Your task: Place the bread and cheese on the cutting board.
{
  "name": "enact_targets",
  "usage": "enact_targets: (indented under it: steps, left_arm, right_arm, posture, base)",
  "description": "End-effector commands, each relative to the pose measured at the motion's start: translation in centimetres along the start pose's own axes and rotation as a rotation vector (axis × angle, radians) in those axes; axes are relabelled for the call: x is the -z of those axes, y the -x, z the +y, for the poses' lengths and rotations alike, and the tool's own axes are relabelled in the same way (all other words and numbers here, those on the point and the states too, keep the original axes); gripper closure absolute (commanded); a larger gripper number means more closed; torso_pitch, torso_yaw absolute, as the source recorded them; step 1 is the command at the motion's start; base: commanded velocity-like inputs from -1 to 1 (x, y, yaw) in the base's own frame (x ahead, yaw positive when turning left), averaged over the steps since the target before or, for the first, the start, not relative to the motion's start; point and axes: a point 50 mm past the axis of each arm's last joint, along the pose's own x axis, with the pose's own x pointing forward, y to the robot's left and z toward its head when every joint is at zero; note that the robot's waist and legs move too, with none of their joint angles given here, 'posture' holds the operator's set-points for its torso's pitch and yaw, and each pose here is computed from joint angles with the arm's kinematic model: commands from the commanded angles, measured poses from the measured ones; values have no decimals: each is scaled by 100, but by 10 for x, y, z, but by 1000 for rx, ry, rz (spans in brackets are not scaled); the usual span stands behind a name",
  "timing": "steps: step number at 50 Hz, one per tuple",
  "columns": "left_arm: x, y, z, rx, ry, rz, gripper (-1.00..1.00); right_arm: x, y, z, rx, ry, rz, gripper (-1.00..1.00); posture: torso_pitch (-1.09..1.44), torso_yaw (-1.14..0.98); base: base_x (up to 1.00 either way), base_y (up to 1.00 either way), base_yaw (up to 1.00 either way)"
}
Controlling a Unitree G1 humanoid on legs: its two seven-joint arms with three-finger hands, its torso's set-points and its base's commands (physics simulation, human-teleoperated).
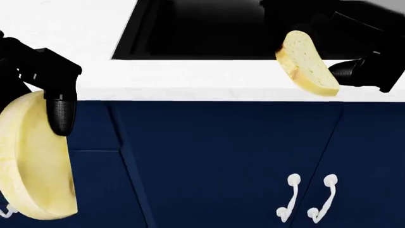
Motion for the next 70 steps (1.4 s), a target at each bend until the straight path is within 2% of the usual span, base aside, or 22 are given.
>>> enact_targets:
  steps: [1,41,54,70]
  left_arm:
    - [-2,7,9,-68,-23,13,100]
    - [-3,6,8,-68,-25,7,100]
    - [-4,6,8,-68,-25,3,100]
    - [-4,6,9,-66,-28,1,100]
  right_arm:
    - [-4,2,-14,61,36,-16,100]
    - [-5,3,-14,70,27,-39,100]
    - [-10,5,-11,46,13,-63,100]
    - [-8,5,-11,47,38,-69,100]
  posture:
    - [0,0]
    - [0,0]
    - [0,0]
    - [0,0]
  base:
    - [0,42,0]
    - [13,25,0]
    - [14,8,0]
    - [0,34,0]
